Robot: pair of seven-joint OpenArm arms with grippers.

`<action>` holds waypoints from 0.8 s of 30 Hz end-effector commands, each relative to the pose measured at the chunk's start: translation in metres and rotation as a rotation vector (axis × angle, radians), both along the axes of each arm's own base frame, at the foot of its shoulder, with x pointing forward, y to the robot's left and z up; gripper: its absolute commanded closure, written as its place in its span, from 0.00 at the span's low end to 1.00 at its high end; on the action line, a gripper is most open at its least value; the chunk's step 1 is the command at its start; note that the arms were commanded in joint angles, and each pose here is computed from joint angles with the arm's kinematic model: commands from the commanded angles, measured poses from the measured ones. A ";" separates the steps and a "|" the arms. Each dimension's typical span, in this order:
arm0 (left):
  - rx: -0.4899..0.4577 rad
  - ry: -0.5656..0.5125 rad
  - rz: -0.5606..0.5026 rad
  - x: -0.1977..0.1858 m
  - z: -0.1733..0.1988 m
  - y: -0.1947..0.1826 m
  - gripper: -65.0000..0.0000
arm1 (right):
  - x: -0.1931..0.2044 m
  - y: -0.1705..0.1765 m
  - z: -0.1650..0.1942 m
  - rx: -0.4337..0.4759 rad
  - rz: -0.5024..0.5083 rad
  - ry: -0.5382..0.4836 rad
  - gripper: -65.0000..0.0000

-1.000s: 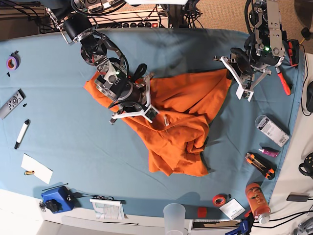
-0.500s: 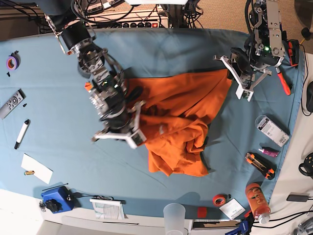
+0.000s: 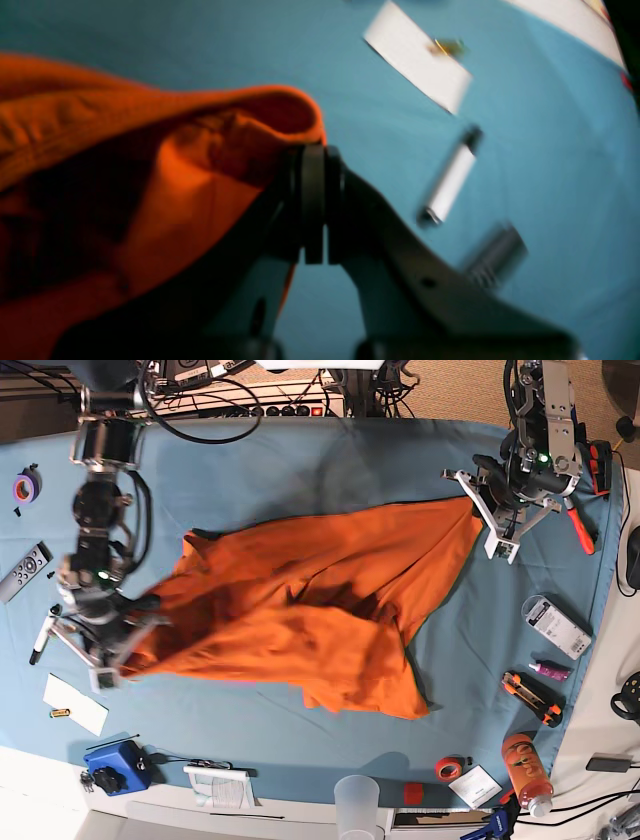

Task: Layout the t-shirt on the table in an organized manner, then fold the t-shirt properly
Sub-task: 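Grasp the shirt with the right gripper and pull it outward, then regrasp the shirt fabric with the right gripper near its middle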

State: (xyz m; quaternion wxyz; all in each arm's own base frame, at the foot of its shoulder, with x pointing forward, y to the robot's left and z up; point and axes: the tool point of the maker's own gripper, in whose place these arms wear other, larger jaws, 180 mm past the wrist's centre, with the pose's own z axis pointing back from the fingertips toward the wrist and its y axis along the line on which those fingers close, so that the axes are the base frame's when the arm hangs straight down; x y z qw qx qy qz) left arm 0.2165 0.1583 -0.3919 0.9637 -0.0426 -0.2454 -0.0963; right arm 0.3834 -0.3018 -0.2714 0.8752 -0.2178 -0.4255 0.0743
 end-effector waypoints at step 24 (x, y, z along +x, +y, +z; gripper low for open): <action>0.114 -0.035 0.015 0.005 0.011 0.037 0.64 | -0.086 -0.050 -0.055 -0.039 -0.113 0.305 0.79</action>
